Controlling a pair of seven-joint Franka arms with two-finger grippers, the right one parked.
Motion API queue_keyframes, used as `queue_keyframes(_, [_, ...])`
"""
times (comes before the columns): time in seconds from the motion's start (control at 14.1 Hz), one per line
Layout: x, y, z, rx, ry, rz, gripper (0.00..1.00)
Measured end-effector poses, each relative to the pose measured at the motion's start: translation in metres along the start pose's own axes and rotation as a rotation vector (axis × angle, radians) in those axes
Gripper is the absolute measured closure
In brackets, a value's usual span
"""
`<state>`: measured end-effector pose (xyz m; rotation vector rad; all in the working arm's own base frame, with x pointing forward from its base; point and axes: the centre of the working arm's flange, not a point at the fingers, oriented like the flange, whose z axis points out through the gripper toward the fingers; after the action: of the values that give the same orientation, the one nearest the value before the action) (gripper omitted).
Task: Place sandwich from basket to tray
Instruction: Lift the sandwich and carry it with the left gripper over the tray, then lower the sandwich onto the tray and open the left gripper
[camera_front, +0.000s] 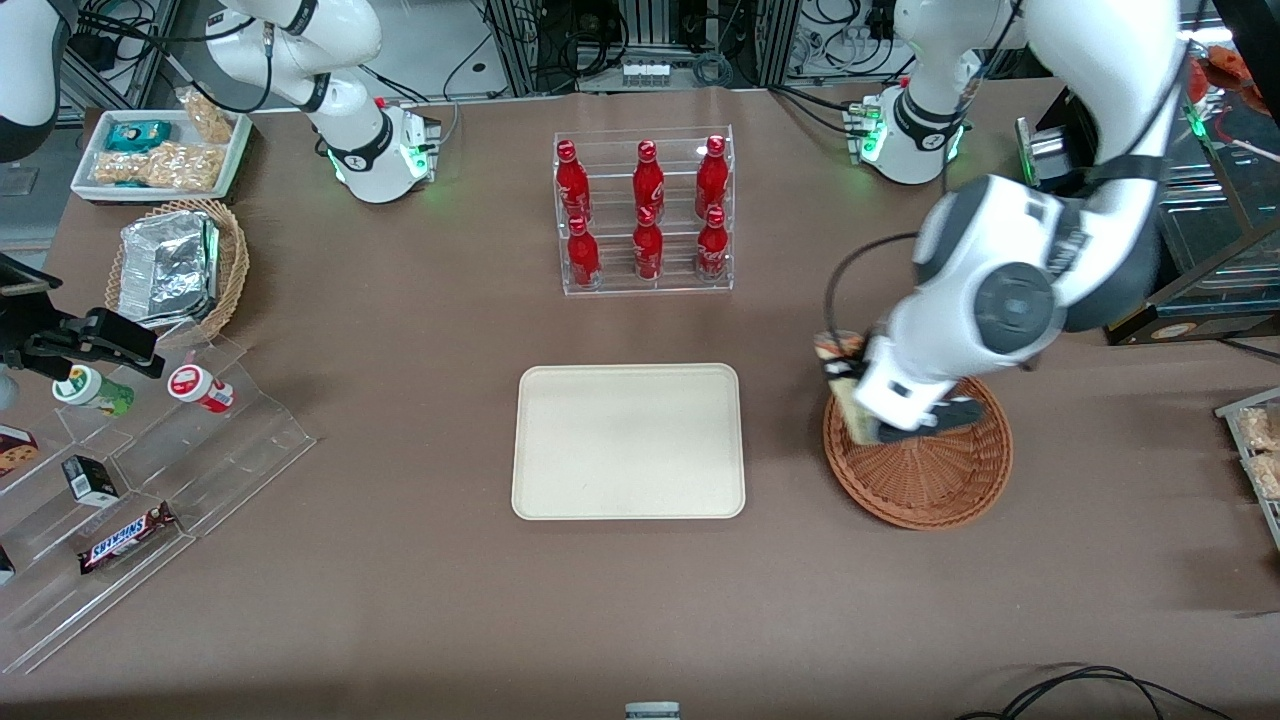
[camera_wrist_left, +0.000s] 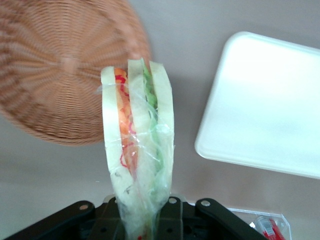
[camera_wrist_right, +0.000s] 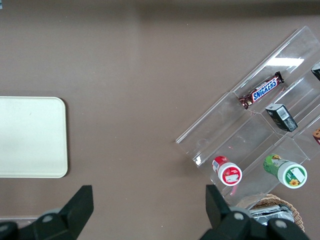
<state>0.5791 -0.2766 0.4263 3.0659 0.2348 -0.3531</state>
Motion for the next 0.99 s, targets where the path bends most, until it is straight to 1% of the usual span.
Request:
queue_keyframes(0.14, [-0.016, 0.053, 0.024, 0.03, 0.027, 0.096, 0.85])
queue_keyframes(0.21, [-0.023, 0.081, 0.039, 0.038, 0.027, 0.131, 0.85])
queue_keyframes(0.28, [-0.029, 0.108, 0.053, 0.033, 0.029, 0.156, 0.85])
queue_keyframes(0.43, [-0.038, 0.157, 0.073, -0.005, 0.046, 0.189, 0.85])
queue_keyframes(0.64, [-0.036, 0.211, 0.105, -0.072, 0.115, 0.234, 0.79])
queue_keyframes(0.78, [-0.032, 0.232, 0.132, -0.118, 0.14, 0.241, 0.79])
queue_keyframes(0.85, [-0.03, 0.239, 0.147, -0.133, 0.149, 0.244, 0.79])
queue_keyframes(0.92, [-0.028, 0.244, 0.161, -0.14, 0.151, 0.24, 0.79])
queue_keyframes(0.99, [-0.026, 0.247, 0.172, -0.142, 0.15, 0.23, 0.75])
